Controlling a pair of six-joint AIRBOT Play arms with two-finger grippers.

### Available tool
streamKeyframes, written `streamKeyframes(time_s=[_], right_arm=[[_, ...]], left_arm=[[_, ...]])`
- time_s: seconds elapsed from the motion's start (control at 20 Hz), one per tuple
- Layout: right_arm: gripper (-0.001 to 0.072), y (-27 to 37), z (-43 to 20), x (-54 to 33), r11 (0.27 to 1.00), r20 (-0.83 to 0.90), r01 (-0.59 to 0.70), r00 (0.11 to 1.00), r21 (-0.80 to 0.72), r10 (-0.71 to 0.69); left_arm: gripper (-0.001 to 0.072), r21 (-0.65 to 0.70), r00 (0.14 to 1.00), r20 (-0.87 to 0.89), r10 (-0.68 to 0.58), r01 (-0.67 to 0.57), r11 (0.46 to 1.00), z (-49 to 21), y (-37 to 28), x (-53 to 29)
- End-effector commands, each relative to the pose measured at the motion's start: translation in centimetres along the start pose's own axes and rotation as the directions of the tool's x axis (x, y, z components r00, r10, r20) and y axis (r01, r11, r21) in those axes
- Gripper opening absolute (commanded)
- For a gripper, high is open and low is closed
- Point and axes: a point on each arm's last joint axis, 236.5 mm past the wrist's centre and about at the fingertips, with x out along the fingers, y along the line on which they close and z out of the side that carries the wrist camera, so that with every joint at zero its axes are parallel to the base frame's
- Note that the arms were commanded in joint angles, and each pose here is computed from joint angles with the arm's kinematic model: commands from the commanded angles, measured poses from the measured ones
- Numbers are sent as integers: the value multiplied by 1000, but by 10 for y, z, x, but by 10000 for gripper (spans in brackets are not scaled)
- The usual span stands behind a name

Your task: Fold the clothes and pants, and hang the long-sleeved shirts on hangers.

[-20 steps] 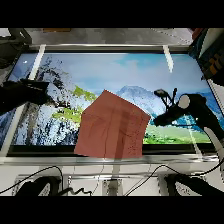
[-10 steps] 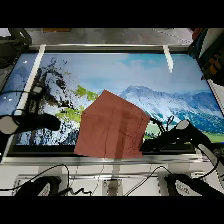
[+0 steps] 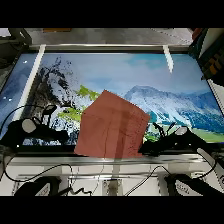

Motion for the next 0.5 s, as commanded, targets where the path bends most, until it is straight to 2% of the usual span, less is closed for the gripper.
streamKeyframes(time_s=[0.0, 0.05, 0.1, 0.2, 0.3, 0.35, 0.45], right_arm=[[444, -5, -5, 8, 998, -13, -11, 1000, 60, 12], [434, 0, 0, 11, 996, 10, -42, 999, 73, 41], [379, 4, 5, 12, 994, 37, -70, 997, 86, 67], [367, 9, 11, 13, 989, 60, -100, 994, 105, 94], [365, 16, 10, 12, 988, 59, -126, 991, 86, 121], [364, 19, 13, 12, 986, 69, -139, 989, 87, 134], [310, 25, 18, 10, 983, 91, -169, 982, 71, 162]], left_arm=[[542, -87, 993, -52, -108, 103, 991, -7, 2, 11], [541, -119, 988, -55, -142, 135, 984, -8, 4, 12], [541, -149, 982, -57, -177, 167, 975, -10, 6, 12], [541, -186, 965, -72, -252, 235, 954, -16, 7, 12], [496, -188, 948, -118, -295, 270, 944, -27, 12, 15], [496, -202, 944, -130, -304, 275, 940, -30, 14, 18], [497, -227, 933, -159, -323, 284, 932, -35, 15, 26]])
